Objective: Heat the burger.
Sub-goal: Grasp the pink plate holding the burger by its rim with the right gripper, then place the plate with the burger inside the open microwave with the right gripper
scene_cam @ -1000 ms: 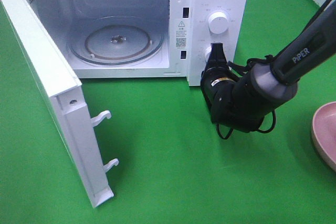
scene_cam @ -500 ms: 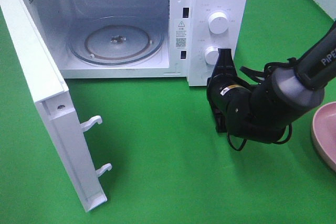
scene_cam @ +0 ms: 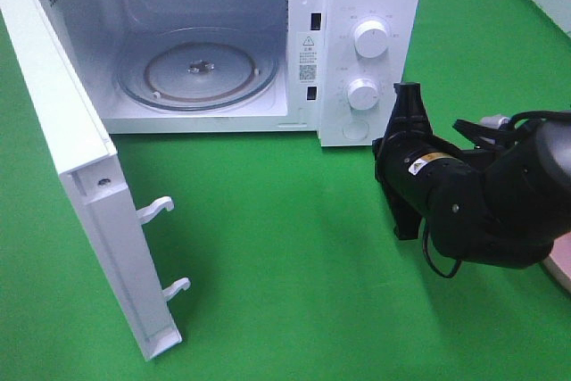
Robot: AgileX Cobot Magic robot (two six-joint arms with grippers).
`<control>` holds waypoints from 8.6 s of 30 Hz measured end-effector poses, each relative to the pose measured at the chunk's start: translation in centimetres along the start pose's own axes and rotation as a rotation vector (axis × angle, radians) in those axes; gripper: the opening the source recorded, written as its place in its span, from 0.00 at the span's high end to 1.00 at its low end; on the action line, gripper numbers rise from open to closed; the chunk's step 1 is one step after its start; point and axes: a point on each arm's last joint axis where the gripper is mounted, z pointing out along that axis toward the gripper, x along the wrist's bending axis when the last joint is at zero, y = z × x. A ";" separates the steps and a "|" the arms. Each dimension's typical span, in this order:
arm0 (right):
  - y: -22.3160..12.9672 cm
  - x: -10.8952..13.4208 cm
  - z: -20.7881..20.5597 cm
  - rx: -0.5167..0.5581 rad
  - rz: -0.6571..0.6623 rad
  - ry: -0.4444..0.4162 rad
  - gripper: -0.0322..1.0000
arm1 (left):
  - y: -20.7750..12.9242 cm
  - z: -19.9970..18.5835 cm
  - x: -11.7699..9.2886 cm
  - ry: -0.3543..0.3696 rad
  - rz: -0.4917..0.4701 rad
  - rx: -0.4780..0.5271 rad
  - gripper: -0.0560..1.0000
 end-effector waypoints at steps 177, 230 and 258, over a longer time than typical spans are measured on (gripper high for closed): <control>14.3 0.0 -3.0 0.591 -1.534 -1.068 0.95 | 0.0 0.0 0.0 0.000 0.000 0.000 0.01; 5.2 0.9 -13.1 0.532 -1.924 -0.931 0.95 | 0.0 0.0 0.0 0.000 0.000 0.000 0.01; -0.2 -0.3 -16.7 0.620 -2.244 -0.742 0.93 | 0.0 0.0 0.0 0.000 0.000 0.000 0.01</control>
